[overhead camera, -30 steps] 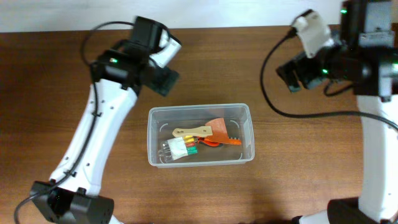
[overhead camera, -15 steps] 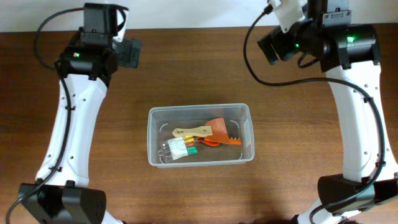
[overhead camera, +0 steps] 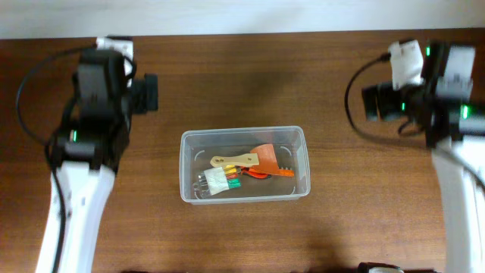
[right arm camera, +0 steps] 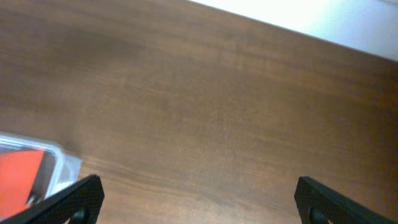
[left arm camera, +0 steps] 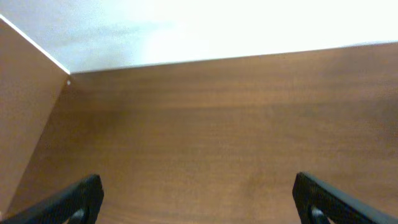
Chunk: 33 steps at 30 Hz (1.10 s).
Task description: Pack container
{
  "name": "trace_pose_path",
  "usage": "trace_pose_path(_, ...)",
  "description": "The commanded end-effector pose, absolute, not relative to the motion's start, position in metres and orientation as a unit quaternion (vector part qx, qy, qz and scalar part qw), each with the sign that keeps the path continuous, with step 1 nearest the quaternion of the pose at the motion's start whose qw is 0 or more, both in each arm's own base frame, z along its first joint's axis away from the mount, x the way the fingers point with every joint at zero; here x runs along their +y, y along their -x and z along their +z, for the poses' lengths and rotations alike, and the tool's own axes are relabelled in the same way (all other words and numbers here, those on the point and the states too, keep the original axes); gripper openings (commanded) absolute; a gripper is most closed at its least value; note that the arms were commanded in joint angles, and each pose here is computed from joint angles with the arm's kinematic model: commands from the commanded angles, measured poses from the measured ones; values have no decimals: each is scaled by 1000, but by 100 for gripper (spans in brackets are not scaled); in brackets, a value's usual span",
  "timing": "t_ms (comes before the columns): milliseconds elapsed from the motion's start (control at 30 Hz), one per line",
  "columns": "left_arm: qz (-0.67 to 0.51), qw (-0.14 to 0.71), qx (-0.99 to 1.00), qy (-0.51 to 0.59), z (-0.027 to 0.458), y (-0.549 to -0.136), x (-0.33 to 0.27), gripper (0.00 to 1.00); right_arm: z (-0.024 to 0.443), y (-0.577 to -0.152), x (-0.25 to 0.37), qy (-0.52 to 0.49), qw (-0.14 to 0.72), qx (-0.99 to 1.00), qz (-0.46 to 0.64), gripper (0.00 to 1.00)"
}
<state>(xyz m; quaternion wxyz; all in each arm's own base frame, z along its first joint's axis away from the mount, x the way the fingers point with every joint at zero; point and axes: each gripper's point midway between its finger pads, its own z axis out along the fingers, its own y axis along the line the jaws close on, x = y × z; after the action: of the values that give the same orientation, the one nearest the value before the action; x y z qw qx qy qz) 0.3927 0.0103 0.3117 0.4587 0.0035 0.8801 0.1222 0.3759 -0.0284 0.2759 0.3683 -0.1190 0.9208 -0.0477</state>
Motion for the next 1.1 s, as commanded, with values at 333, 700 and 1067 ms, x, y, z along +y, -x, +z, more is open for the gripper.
trace_pose_path(333, 101, 526, 843, 45, 244, -292, 23, 99, 254, -253, 10, 150, 480, 863, -47, 99)
trace_pose_path(700, 98, 544, 832, 48, 229, -275, 25, 99, 202, -214, 13, 157, 445, 881, -37, 99)
trace_pose_path(1067, 98, 544, 832, 48, 229, -275, 25, 99, 192, -209, 13, 158, 421, 892, -33, 99)
